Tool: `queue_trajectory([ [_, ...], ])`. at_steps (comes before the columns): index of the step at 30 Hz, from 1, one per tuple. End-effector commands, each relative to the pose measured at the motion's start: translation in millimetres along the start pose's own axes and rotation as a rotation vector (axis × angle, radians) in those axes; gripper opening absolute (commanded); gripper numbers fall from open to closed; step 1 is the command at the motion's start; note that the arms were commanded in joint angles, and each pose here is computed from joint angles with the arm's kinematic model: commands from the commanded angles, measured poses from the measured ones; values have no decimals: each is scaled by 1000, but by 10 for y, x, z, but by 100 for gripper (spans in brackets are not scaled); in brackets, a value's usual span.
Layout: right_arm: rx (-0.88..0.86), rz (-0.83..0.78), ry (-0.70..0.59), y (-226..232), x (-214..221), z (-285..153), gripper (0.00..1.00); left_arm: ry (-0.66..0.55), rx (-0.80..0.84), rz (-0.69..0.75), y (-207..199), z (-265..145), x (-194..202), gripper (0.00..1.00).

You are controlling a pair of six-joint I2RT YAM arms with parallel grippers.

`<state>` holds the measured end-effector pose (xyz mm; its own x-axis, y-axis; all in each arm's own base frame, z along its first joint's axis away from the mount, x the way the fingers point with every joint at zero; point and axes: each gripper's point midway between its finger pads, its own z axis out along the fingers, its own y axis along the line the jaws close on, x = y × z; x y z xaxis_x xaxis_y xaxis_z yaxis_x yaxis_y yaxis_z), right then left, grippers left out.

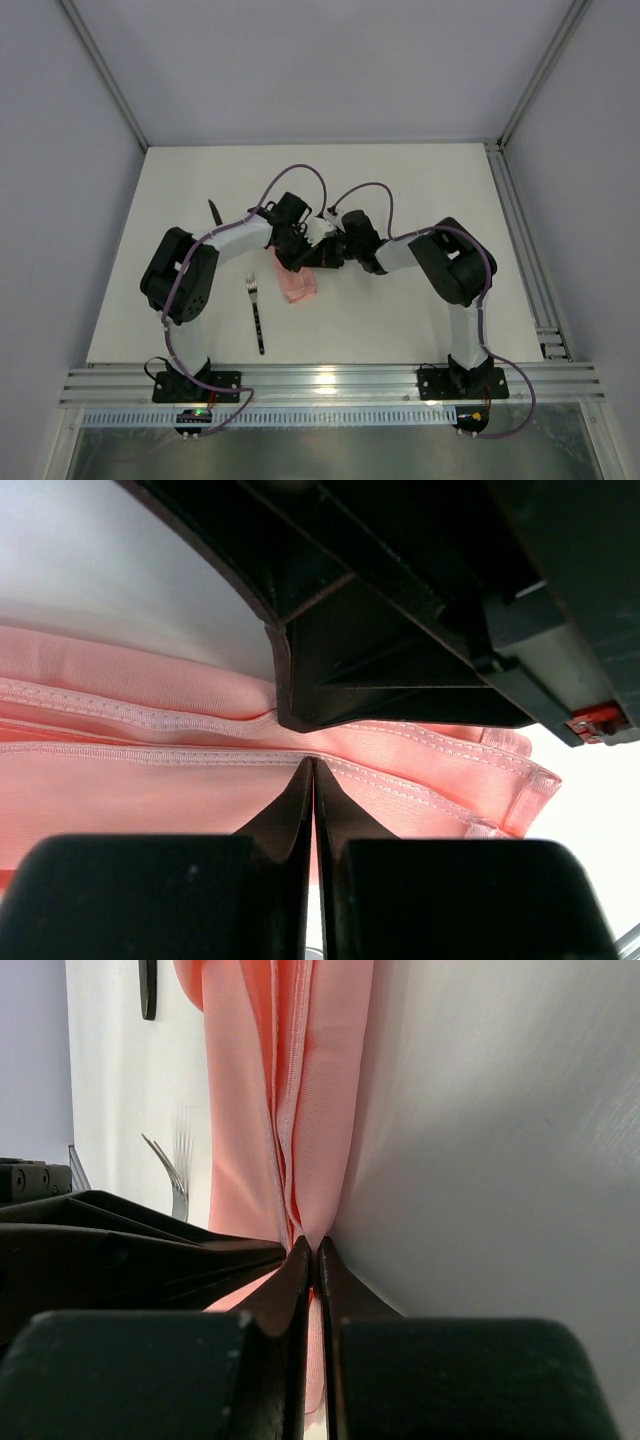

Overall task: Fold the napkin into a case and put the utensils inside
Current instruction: Stuff the top corner of the smaller-rectangle-folded napkin into the folded napkin.

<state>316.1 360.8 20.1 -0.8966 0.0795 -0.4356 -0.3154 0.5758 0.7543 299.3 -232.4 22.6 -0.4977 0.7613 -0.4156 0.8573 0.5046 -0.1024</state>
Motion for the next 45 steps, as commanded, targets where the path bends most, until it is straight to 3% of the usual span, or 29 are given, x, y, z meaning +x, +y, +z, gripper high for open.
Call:
queue_trajectory([
  [1, -8, -46, -23, 88, -16, -40, 4, -53, 48, 9, -79, 2, -168, 0],
  [7, -3, -58, -20, 89, -35, -56, 5, -98, 69, 24, -118, -79, -284, 0],
  [8, 3, -65, -16, 88, -37, -64, 9, -105, 67, 23, -102, -92, -306, 0],
  [9, 3, -75, -15, 111, -56, -64, 25, -113, 75, 17, -102, -108, -320, 0],
  [12, 35, -101, 1, 87, -44, -119, 39, -154, 107, -22, -71, -234, -369, 0],
  [17, 126, -183, -11, 38, -161, -231, 46, -216, 94, -49, 30, -628, -423, 5],
  [24, 252, -266, -58, 24, -388, -447, 46, -250, 19, -138, 293, -1019, -130, 12],
  [26, 270, -276, -51, 40, -399, -494, 47, -198, -22, -168, 379, -901, 56, 13],
  [31, 333, -363, -76, 280, -423, -620, 46, -100, 50, -221, 299, -563, 328, 14],
  [37, 309, -437, -12, 599, -148, -473, 45, -126, 50, -228, 291, -516, 319, 15],
  [45, 272, -385, 67, 549, 81, -155, 46, -122, 65, -237, 274, -476, 332, 15],
])
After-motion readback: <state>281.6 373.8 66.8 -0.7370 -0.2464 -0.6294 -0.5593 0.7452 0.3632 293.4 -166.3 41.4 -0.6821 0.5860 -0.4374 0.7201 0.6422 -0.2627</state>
